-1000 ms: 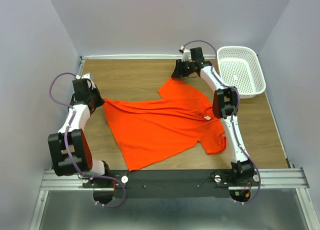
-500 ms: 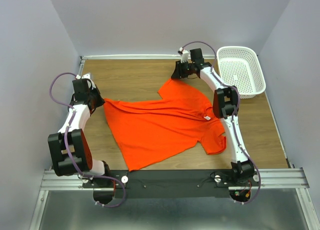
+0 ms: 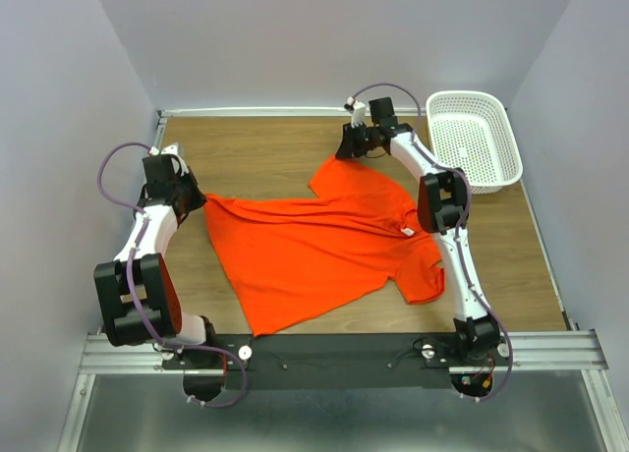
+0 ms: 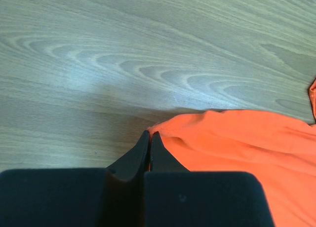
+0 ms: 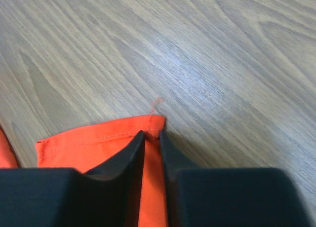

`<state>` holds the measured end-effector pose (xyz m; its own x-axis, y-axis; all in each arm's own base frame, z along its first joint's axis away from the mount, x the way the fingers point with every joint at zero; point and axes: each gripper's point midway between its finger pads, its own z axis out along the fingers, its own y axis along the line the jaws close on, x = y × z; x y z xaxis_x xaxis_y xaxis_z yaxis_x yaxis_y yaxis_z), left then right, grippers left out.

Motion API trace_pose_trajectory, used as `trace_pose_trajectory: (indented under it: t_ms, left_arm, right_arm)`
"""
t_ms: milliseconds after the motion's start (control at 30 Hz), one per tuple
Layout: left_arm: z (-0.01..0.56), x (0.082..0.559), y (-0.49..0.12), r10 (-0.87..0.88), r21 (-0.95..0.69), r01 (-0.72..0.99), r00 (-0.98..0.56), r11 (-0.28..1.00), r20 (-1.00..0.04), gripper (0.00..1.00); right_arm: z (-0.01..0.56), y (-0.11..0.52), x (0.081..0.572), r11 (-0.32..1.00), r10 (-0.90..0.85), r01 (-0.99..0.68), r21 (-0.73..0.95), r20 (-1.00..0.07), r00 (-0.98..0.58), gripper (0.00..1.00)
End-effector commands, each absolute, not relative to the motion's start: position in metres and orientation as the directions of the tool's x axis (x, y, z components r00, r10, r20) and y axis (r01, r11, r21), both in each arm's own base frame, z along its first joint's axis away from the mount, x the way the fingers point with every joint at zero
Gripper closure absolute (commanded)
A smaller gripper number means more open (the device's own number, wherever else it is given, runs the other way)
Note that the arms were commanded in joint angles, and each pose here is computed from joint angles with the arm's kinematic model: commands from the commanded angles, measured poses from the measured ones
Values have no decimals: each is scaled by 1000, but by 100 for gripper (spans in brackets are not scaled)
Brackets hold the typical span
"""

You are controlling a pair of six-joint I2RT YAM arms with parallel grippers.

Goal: Fold and stack the t-shirts

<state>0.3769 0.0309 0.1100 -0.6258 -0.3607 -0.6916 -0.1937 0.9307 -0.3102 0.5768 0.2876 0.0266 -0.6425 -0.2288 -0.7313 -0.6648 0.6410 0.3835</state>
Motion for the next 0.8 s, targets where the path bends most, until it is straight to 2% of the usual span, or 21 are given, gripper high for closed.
trace_pose_trajectory:
  t_ms: [0, 67, 133, 233, 333, 500, 533, 600, 633, 733, 767]
  left_arm:
    - [116, 377, 25, -343, -315, -158, -615, 936, -710, 100]
    - [116, 377, 25, -342, -316, -157, -614, 936, -711, 100]
    - [116, 377, 26, -343, -314, -159, -613, 936, -712, 100]
    - [116, 377, 25, -342, -315, -157, -615, 936, -710, 100]
    - [125, 378, 26, -339, -311, -153, -595, 938, -729, 100]
    - [165, 384, 26, -330, -318, -112, -497, 941, -802, 100]
    - [174, 386, 24, -337, -329, -103, -475, 939, -813, 100]
    - [209, 388, 22, -344, -342, -80, -406, 936, -846, 100]
    - [223, 388, 19, -351, -355, -61, -379, 933, -856, 100]
    - [286, 386, 16, -372, -380, -17, -254, 925, -893, 100]
    - [302, 381, 15, -375, -382, -13, -228, 924, -898, 100]
  right_arm:
    - [-45, 274, 533, 704, -310, -568, 425, -536, -785, 80]
    - [-46, 273, 536, 716, -305, -560, 417, -535, -788, 87]
    - [-42, 273, 541, 723, -301, -561, 403, -546, -782, 99]
    - [-26, 274, 548, 716, -300, -581, 388, -580, -757, 99]
    - [18, 278, 562, 695, -282, -619, 366, -653, -703, 99]
    - [129, 280, 576, 653, -254, -707, 273, -800, -543, 99]
    - [170, 279, 573, 639, -248, -734, 230, -842, -479, 99]
    - [202, 276, 567, 634, -248, -750, 189, -869, -428, 99]
    - [243, 273, 560, 629, -242, -765, 136, -901, -359, 99]
    - [296, 265, 547, 631, -234, -773, 63, -935, -267, 99]
    - [332, 261, 535, 632, -218, -775, 24, -954, -207, 100]
